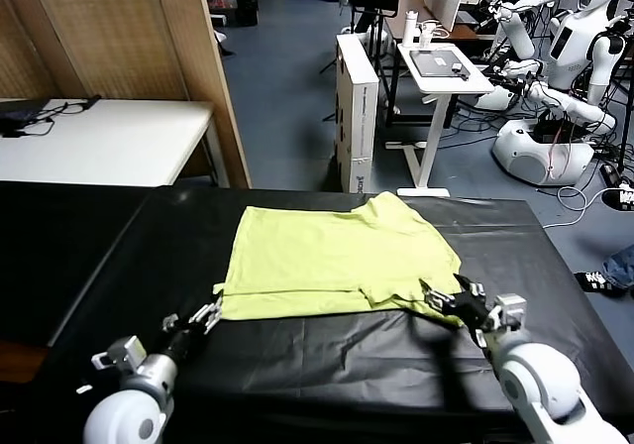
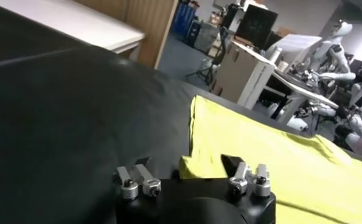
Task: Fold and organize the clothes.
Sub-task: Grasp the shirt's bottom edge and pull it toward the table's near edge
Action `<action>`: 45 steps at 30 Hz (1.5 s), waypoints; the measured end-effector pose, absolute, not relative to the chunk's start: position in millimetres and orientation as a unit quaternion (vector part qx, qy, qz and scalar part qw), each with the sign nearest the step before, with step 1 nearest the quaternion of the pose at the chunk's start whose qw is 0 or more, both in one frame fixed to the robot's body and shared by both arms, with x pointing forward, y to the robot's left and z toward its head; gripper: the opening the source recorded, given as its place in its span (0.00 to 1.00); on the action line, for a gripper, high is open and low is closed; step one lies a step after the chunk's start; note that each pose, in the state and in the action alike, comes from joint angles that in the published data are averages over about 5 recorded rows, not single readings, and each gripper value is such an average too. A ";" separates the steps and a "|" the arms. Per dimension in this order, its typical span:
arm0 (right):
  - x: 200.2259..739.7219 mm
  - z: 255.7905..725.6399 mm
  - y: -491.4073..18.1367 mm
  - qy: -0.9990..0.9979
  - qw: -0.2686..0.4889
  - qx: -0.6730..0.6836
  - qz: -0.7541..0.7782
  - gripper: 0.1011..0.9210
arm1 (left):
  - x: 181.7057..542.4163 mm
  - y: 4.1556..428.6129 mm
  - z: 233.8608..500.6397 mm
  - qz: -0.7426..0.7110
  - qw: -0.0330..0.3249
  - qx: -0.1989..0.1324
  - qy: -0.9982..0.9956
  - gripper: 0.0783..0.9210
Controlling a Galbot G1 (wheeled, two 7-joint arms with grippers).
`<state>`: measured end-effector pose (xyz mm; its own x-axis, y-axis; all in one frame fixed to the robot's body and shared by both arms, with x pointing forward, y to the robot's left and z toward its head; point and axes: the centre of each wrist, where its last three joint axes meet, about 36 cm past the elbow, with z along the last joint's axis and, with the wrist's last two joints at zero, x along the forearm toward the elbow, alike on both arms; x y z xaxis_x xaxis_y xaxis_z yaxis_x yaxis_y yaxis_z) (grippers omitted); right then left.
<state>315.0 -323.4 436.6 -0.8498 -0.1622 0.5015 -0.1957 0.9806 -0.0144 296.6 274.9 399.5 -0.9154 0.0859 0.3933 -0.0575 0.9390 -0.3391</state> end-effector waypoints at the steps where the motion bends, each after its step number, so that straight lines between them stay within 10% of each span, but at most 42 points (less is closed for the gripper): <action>1: 313.6 435.9 -323.8 -0.961 0.260 0.093 0.033 0.98 | 296.7 274.8 398.8 0.175 0.206 -0.007 -0.963 0.98; 15: 311.0 431.2 -326.9 -0.958 0.269 0.090 0.037 0.80 | 298.2 272.8 384.4 0.177 0.218 -0.002 -0.960 0.83; 28: 316.4 435.7 -329.6 -0.958 0.270 0.083 0.051 0.06 | 297.2 272.7 379.3 0.170 0.228 0.004 -0.959 0.14; 45: 317.4 469.1 -329.5 -0.930 0.351 0.093 0.057 0.05 | 268.5 300.1 408.4 0.107 0.245 0.008 -0.964 0.08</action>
<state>317.4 -329.5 469.1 -0.7366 -0.1340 0.6629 -0.2134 0.9762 -0.0397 268.5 300.1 408.4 -0.8795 0.0377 0.4743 -0.0670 0.9771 -0.2019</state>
